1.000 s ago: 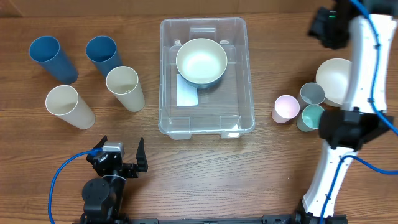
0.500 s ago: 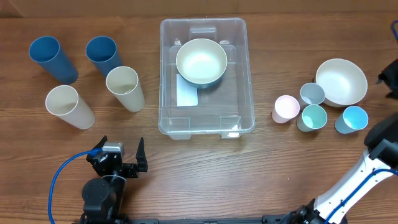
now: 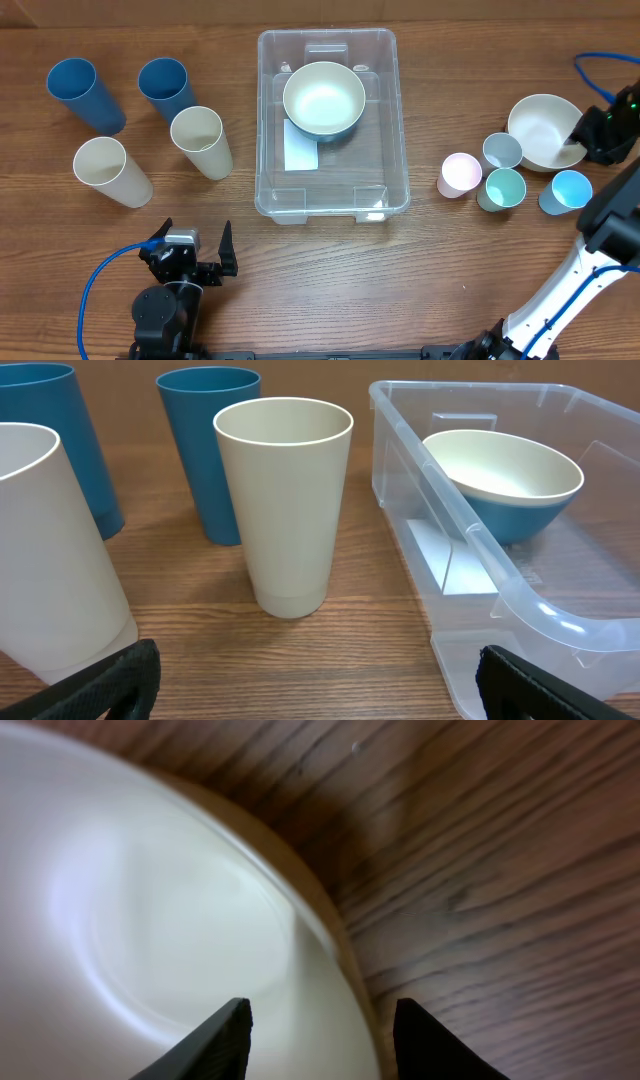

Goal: Pack container
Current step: 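Reach the right gripper to the second cream bowl and grasp it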

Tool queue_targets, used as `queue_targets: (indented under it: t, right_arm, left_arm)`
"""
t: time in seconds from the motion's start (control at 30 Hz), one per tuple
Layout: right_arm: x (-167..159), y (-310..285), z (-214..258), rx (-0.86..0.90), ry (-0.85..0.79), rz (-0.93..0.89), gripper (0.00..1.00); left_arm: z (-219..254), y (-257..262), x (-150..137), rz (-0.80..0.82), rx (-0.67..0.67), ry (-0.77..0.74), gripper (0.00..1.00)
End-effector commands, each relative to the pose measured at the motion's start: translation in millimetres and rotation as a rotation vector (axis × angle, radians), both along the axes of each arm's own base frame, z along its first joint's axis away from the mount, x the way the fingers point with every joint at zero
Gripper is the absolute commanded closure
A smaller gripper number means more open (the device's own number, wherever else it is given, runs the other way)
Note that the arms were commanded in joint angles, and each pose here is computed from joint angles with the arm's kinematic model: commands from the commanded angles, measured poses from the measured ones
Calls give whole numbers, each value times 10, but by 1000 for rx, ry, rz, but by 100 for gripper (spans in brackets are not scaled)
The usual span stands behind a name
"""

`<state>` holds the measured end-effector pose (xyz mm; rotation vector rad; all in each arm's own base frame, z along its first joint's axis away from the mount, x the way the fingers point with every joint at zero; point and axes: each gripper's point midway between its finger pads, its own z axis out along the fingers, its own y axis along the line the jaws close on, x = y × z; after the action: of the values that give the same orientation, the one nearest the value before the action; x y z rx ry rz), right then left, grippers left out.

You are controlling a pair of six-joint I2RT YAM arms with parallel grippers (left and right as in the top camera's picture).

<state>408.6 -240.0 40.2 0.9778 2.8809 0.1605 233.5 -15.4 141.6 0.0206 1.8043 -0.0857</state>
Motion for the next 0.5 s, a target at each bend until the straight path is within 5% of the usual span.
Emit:
queue_targets:
  t: [0.0, 0.17, 0.47]
  right_arm:
    - [37, 98, -33, -1, -15, 32, 63]
    - [148, 38, -19, -29, -59, 30, 96]
    - [584, -75, 493, -66, -241, 6, 96]
  left_arm:
    - [4, -11, 0, -12, 15, -8, 0]
    - [4, -11, 0, -12, 15, -8, 0]
    - [4, -10, 0, -12, 15, -8, 0]
